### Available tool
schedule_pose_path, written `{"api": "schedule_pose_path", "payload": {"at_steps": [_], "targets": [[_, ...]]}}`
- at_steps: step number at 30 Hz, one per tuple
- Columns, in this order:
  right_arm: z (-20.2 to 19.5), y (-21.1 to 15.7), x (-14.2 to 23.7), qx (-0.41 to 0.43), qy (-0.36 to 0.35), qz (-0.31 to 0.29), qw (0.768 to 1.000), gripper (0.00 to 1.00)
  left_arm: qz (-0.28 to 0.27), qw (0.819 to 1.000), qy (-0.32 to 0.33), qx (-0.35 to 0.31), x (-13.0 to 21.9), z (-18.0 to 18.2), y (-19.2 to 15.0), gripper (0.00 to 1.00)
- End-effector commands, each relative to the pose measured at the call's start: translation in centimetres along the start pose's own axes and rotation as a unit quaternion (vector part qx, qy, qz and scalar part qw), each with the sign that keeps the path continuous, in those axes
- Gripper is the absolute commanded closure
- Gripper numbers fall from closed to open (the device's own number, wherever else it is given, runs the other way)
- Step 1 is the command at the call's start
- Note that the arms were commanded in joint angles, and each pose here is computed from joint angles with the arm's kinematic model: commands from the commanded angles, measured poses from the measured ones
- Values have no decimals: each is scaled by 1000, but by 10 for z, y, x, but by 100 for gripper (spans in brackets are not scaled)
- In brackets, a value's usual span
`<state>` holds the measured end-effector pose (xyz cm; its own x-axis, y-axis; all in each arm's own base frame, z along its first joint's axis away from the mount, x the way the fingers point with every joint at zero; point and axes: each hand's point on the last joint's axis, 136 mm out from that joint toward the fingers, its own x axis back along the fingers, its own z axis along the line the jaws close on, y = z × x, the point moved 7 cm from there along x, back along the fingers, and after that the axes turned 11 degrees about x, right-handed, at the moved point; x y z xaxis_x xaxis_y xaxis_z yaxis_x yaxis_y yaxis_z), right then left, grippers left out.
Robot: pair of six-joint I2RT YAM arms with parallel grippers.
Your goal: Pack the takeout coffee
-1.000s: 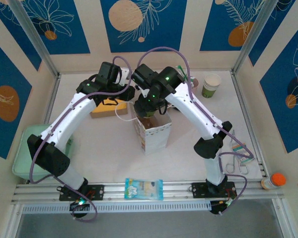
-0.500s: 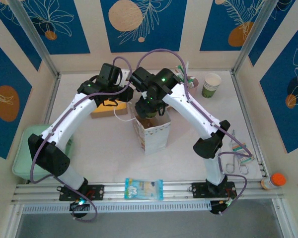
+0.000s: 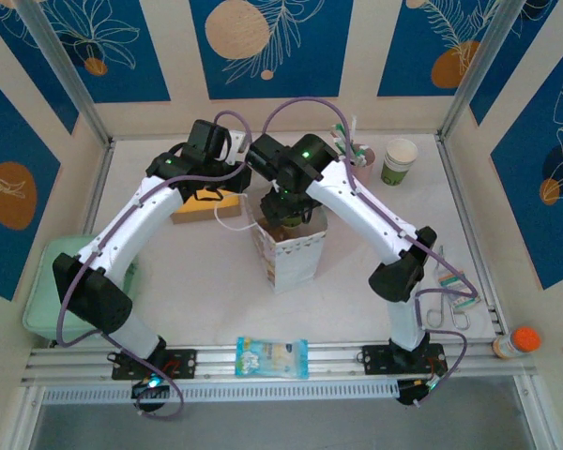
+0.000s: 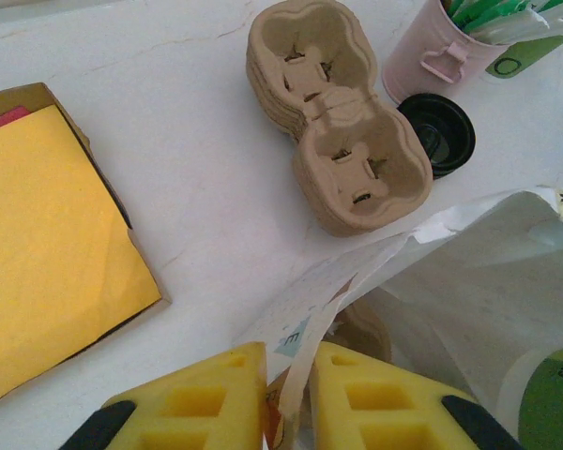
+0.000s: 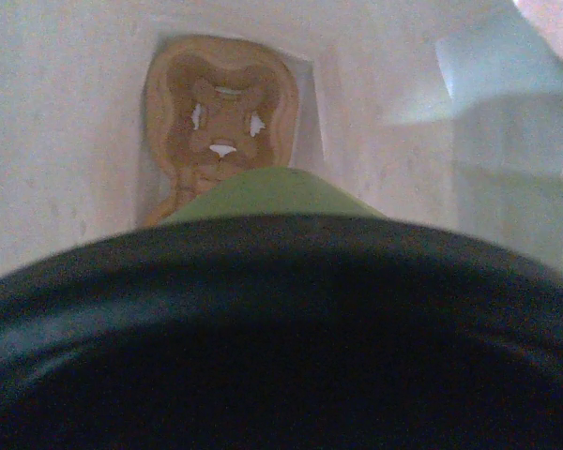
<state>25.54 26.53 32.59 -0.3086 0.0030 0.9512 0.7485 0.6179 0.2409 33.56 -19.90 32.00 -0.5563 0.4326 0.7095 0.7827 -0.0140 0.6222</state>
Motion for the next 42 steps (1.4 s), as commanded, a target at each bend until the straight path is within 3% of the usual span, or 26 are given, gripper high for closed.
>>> {"api": "schedule_pose_path", "payload": {"at_steps": [1,10,17,21,31,42], "targets": [[-9,-13,14,-18,-8,-1,1000,53,7,1000,-9,-10,5,-7,-7,81],[2,-17,15,-5,22,-6,1000,53,10,1000,-4,-8,2,-5,-9,82],[21,-18,9,-3,102,-22,994,54,7,1000,-17,-5,7,-9,-6,82],[15,-21,1,-21,96,-13,995,54,10,1000,-21,-4,8,-10,-7,82],[-6,-20,-5,-33,-1,14,999,56,9,1000,-21,-2,10,-10,-7,83],[16,-19,-11,-21,82,-5,996,56,14,999,-28,1,9,-11,-10,83]]}}
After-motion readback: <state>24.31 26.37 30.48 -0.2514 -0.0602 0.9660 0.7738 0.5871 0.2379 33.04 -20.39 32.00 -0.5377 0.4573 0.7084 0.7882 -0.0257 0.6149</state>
